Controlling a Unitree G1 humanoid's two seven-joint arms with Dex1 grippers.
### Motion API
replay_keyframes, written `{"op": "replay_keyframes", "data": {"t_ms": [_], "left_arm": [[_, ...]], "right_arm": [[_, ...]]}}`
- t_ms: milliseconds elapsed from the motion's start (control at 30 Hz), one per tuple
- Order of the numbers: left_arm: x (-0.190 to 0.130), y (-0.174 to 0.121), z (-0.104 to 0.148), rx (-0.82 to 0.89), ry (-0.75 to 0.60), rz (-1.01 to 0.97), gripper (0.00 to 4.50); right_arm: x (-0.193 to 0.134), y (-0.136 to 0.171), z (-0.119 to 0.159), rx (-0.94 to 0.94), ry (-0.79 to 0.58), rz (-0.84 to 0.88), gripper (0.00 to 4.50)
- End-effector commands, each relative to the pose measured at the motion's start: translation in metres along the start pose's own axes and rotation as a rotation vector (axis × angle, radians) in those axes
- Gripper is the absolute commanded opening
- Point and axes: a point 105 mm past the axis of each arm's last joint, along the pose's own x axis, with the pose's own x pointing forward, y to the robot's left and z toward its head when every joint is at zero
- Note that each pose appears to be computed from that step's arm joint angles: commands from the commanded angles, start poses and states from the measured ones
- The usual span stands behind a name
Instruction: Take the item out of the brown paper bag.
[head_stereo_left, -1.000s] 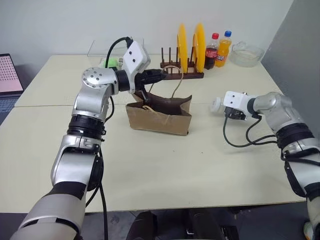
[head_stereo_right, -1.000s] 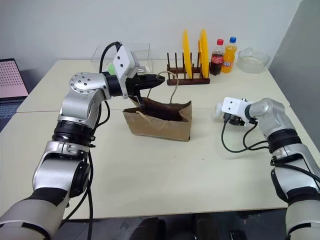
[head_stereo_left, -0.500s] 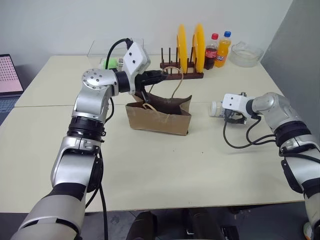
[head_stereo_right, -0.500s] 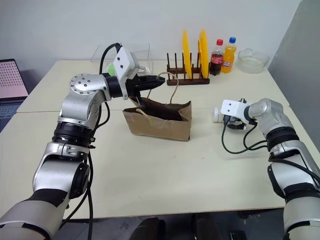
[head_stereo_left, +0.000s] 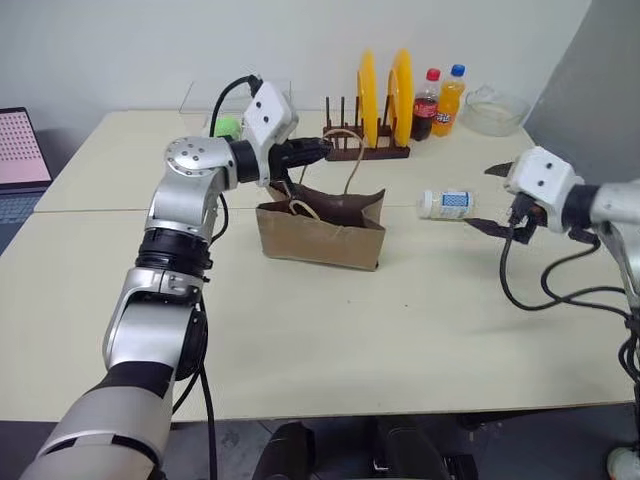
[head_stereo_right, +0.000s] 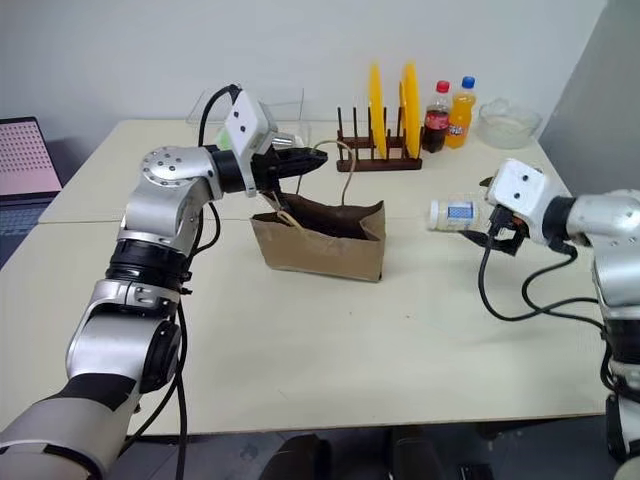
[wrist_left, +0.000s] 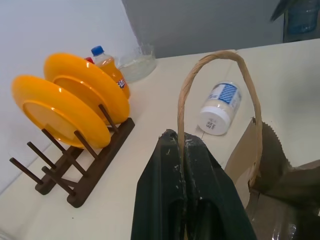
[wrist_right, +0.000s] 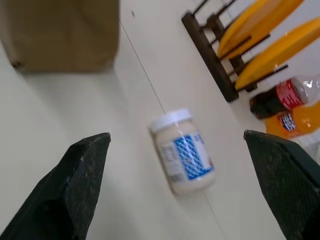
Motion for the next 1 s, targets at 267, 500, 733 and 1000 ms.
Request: {"op": "replay_keyframes", "data": {"t_ms": [267, 500, 733, 1000], "left_arm": [[-0.045, 0.024, 0.029, 0.091, 0.011, 0.040, 2.51], [-0.089, 0.018, 0.032, 0.058, 0.004, 0.107, 4.11], [-0.128, -0.006, -0.017, -0.084, 0.087, 0.399, 4.11], [-0.128, -0.070, -0.067, -0.201, 0.167, 0.603, 4.11]], "right_arm": [[0.021, 0.086, 0.069, 0.290, -0.406, -0.138, 4.50], [0.032, 0.091, 0.066, 0.274, -0.418, -0.113, 4.50], [0.026, 0.084, 0.054, 0.288, -0.415, -0.169, 4.50], [0.015, 0.076, 0.029, 0.425, -0.406, -0.384, 4.50]]}}
